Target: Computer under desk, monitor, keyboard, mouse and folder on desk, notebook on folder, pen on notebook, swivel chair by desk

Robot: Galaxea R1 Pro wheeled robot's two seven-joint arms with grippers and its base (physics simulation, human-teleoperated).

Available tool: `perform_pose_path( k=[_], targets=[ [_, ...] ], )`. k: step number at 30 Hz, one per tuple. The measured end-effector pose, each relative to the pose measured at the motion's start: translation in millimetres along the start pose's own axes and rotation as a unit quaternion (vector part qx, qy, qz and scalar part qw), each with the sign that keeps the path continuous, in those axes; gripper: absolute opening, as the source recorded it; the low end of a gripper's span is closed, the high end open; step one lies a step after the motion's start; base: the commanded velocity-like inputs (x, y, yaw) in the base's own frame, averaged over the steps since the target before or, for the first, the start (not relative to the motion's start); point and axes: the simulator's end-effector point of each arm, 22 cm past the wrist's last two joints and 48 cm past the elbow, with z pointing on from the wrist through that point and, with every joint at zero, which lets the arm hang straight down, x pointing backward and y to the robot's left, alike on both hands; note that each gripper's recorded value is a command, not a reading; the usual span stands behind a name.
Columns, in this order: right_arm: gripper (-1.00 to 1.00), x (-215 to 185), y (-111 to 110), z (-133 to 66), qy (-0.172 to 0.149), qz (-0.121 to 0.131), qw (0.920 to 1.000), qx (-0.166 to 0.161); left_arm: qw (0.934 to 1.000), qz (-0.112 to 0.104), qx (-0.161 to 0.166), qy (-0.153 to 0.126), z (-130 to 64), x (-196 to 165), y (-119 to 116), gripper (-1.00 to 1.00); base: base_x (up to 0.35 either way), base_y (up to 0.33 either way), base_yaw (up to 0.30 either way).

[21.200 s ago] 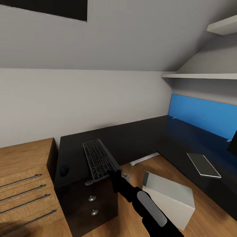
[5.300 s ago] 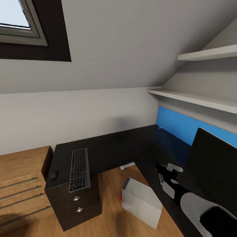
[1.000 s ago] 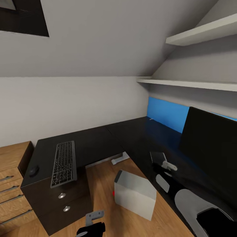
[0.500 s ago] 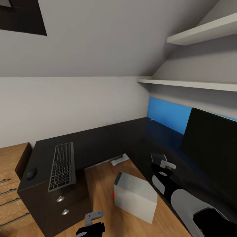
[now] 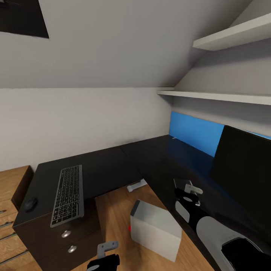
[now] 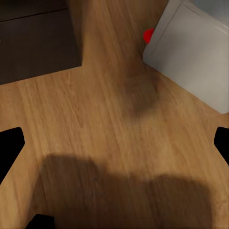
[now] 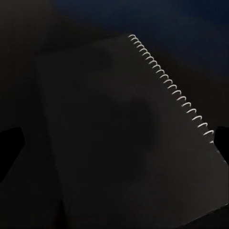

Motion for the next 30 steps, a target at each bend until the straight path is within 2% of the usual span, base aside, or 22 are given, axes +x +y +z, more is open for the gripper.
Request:
perform_pose_path(
  k=[6, 21, 30],
  targets=[
    [1.0, 7.3, -10.7, 2.7, 0.007, -0.006, 0.9999, 0.009, 1.0, 0.0, 0.001, 0.001, 0.0, 0.7, -0.5, 1.0, 0.132, 0.0, 0.0],
    [1.0, 4.7, -22.1, 6.5, 0.006, -0.007, 0.9998, 0.018, 1.0, 0.001, 0.001, 0.0, 0.0, 0.6, -0.6, 1.0, 0.017, 0.0, 0.0],
    [1.0, 3.6, -25.9, 7.4, 0.005, -0.007, 0.9998, 0.02, 1.0, 0.002, -0.001, -0.001, 0.6, -0.1, 2.6, 1.0, 0.173, 0.0, 0.0]
  ],
)
